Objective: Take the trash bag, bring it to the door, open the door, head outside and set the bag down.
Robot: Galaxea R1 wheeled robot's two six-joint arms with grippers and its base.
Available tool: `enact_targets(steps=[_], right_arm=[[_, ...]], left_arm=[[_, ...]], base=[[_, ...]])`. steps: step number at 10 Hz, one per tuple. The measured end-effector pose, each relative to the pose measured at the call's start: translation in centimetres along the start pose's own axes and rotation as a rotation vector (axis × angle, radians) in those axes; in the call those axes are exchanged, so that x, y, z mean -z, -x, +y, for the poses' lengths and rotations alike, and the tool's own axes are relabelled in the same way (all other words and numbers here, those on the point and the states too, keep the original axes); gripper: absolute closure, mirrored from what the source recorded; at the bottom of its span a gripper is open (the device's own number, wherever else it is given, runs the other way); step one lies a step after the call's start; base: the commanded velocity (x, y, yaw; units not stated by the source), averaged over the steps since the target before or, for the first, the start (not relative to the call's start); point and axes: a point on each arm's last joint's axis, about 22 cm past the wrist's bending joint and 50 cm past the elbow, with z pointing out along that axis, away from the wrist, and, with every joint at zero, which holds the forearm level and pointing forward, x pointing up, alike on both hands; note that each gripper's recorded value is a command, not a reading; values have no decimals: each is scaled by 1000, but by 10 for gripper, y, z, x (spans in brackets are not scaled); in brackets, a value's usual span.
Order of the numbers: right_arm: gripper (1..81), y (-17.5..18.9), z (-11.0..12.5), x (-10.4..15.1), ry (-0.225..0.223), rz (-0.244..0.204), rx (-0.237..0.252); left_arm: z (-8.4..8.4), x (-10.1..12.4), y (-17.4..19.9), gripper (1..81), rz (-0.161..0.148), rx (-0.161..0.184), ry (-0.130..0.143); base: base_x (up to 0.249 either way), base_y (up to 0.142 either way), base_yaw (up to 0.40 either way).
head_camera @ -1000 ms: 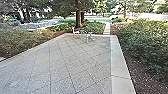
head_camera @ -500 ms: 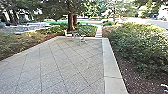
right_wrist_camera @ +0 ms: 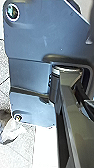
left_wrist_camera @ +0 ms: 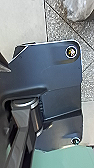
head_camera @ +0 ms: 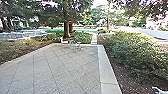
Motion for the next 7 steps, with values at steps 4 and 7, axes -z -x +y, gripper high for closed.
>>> enact_targets(steps=[4, 7], right_arm=[[10, 0, -5, -1, -8, 44, -5], [10, 6, 0, -1, 6, 73, -12]], left_arm=[[6, -16, 7, 10, 34, 8, -54], [14, -21, -8, 10, 157, 30, -71]], base=[[0, 0, 0], [0, 0, 0]])
